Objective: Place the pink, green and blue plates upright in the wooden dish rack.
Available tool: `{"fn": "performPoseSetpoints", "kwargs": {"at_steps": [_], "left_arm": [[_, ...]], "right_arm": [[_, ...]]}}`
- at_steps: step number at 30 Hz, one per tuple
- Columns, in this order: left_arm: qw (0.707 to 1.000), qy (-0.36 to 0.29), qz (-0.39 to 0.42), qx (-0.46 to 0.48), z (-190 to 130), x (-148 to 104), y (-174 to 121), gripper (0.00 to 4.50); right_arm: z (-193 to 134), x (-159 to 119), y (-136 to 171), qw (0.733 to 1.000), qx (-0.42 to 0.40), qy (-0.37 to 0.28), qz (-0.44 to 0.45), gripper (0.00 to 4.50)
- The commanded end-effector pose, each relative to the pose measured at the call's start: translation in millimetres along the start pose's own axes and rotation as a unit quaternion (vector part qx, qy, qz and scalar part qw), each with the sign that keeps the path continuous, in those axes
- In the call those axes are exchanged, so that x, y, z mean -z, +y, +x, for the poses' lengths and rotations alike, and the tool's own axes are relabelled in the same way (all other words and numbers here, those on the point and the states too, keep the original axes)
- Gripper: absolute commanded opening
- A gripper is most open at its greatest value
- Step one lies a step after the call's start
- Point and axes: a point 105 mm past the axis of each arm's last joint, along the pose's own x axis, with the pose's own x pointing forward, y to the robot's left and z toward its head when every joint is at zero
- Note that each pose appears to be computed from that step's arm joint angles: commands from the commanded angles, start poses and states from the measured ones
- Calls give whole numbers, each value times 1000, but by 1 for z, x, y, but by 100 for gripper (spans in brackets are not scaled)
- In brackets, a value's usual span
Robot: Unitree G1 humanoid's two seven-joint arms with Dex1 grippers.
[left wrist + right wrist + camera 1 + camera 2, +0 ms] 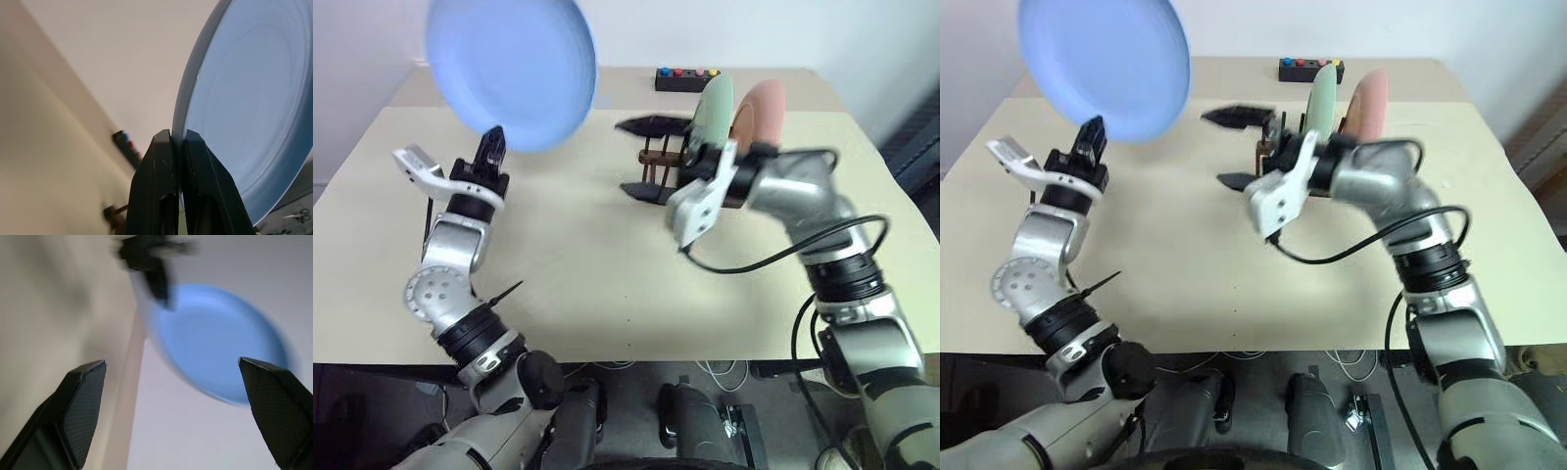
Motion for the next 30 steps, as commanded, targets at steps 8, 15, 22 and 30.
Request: {"fn": "performPoseSetpoints", "kwargs": {"at_steps": [8, 15, 22, 30], "left_arm": [[999, 7, 24, 35, -8, 21, -25, 2], [999, 13, 30, 19, -6, 30, -20, 2], [999, 20, 29, 25, -5, 37, -27, 0], [998, 44, 25, 41, -6, 46, -32, 0]], "right_arm": [[18, 17, -8, 991, 85, 93, -41, 442], [31, 23, -10, 990, 91, 105, -27, 442], [37, 39, -12, 990, 85, 114, -19, 364], [34, 52, -16, 988, 89, 126, -29, 3]]}}
